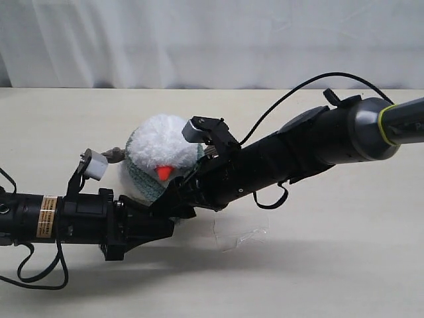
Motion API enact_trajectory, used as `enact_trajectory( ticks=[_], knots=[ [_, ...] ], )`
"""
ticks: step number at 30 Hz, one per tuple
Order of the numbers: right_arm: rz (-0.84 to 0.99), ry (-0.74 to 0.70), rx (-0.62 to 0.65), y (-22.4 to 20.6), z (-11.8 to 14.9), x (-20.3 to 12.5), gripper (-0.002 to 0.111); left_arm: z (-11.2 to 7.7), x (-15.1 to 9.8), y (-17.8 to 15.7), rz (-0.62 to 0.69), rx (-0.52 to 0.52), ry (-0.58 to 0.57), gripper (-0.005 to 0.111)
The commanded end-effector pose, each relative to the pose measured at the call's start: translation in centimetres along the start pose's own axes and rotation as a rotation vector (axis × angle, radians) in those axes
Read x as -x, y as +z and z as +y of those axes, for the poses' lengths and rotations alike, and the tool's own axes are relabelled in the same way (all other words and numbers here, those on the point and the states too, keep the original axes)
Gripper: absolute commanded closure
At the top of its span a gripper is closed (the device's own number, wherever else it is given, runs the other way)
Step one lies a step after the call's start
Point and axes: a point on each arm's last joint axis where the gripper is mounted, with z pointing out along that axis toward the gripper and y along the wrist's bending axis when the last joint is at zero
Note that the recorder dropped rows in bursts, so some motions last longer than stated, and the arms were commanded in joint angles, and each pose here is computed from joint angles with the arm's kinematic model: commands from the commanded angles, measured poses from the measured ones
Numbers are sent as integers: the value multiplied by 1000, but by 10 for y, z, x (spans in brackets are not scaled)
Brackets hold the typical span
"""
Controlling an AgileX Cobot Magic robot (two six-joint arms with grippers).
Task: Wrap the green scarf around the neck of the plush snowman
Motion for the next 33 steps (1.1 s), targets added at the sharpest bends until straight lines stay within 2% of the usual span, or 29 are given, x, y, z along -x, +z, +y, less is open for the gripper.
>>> enact_trajectory(
  ticks=[1, 9, 12, 16, 20, 24, 28, 31, 33],
  knots=[
    [28, -37, 81, 0, 8, -2, 43, 3, 5, 1, -51, 25, -19, 75],
    [169, -122, 61, -1, 5, -15, 43, 3, 4, 1, -47, 29, -19, 75],
    [184, -134, 52, -2, 4, -17, 46, 4, 4, 1, -39, 37, -20, 75],
    [181, -145, 49, -3, 5, -16, 54, 10, 2, 0, -28, 106, -41, 75],
    [171, -156, 47, -6, 7, -14, 54, 11, 5, 0, -52, 114, -52, 75],
    [177, -163, 47, -6, 7, -14, 54, 8, 8, 0, -86, 79, -21, 85],
    [195, -172, 47, -6, 7, -16, 54, 9, 6, 0, -67, 97, -10, 99],
    [193, -167, 40, -6, 7, -16, 53, 15, 4, 0, -41, 155, -32, 100],
    [191, -164, 32, -6, 6, -15, 49, 16, 4, 0, -45, 171, -40, 100]
  ],
)
